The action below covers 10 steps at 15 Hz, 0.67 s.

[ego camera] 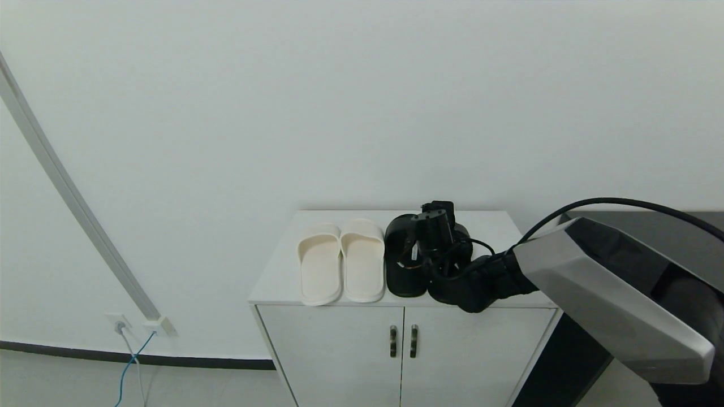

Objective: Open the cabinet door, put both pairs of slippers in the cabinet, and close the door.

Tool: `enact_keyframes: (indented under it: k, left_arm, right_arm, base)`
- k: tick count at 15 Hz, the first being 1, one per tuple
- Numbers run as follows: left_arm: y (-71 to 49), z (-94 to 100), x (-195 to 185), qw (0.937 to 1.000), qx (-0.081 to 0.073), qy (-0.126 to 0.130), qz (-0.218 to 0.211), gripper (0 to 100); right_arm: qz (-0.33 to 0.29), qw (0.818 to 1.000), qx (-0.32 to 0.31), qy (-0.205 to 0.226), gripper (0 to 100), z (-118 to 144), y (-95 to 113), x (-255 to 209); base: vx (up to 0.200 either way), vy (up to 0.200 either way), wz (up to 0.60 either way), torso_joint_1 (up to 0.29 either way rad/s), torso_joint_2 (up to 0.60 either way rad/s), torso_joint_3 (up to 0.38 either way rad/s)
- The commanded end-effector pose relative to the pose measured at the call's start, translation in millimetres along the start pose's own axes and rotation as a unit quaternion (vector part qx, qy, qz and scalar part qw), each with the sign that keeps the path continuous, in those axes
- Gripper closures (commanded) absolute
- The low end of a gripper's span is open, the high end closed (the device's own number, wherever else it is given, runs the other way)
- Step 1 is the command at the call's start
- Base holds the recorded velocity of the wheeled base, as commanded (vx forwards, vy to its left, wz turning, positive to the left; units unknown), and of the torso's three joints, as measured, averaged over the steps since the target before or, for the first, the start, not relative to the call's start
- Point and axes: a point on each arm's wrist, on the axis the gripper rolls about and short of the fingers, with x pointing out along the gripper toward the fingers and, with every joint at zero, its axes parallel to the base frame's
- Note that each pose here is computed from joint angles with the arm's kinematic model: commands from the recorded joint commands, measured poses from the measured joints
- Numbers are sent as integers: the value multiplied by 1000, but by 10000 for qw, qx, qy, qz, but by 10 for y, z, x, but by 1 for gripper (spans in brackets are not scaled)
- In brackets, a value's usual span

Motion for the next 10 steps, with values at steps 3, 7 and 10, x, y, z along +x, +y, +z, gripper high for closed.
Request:
enact_keyframes:
  k: [3, 7, 10]
  left_arm:
    - [0, 0, 0, 10000, 1, 2, 5, 100]
    - [0, 0, 0, 10000, -6, 2, 5, 100]
    - [0, 0, 0, 10000, -6, 2, 5, 100]
  right_arm:
    - [-3, 10000, 35, -59, 0, -50, 78, 141]
    - [-21, 10000, -9, -49, 100, -61, 67, 157]
    - [-23, 10000, -4, -70, 100, 4, 46, 99]
  base:
    - [0, 0, 0, 0, 0, 0]
    - [0, 0, 0, 0, 0, 0]
    - [0, 0, 0, 0, 0, 0]
